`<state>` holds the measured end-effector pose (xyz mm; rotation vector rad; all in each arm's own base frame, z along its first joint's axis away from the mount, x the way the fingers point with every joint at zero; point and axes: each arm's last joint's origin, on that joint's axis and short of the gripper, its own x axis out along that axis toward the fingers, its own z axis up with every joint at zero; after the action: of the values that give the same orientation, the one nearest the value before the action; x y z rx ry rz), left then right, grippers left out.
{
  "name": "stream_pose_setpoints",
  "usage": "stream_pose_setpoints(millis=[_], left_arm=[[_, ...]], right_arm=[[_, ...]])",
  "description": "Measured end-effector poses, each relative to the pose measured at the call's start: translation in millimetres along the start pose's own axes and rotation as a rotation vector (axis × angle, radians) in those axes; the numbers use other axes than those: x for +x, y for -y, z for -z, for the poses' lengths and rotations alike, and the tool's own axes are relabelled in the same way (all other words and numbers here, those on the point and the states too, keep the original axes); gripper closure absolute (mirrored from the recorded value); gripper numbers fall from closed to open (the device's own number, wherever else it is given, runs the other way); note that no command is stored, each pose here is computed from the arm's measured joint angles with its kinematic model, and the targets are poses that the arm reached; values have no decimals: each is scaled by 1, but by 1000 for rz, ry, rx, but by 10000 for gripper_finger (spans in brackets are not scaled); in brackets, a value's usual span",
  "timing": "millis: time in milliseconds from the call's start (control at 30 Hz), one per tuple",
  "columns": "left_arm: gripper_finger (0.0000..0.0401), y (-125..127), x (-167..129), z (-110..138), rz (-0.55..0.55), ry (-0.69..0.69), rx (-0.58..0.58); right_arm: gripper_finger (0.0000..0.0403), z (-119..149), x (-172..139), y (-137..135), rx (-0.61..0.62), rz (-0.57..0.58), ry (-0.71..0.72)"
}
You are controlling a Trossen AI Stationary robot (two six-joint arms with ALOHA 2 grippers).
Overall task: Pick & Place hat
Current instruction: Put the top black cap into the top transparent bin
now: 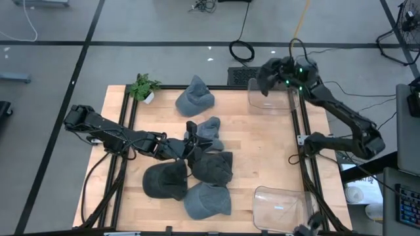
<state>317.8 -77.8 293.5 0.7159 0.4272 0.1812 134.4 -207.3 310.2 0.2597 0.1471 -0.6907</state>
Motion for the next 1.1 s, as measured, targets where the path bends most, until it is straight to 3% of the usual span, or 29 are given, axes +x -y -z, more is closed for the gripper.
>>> stream_pose_setpoints(millis=[233,400,567,867,1100], left_arm=[[334,0,0,0,0,-1,-30],[334,0,0,0,-1,-2,-21],[334,-2,1,1,-6,-6,-25],[334,-3,2,2,-10,-10,-28],[334,-3,2,2,-10,-10,-29]], right_arm=[[384,12,9,14,113,-280,-155],[384,7,-2,7,133,-381,-148],[384,1,-17,-1,143,-397,-140],[384,20,-16,5,122,-289,-279],[384,34,-10,16,49,-24,-399]])
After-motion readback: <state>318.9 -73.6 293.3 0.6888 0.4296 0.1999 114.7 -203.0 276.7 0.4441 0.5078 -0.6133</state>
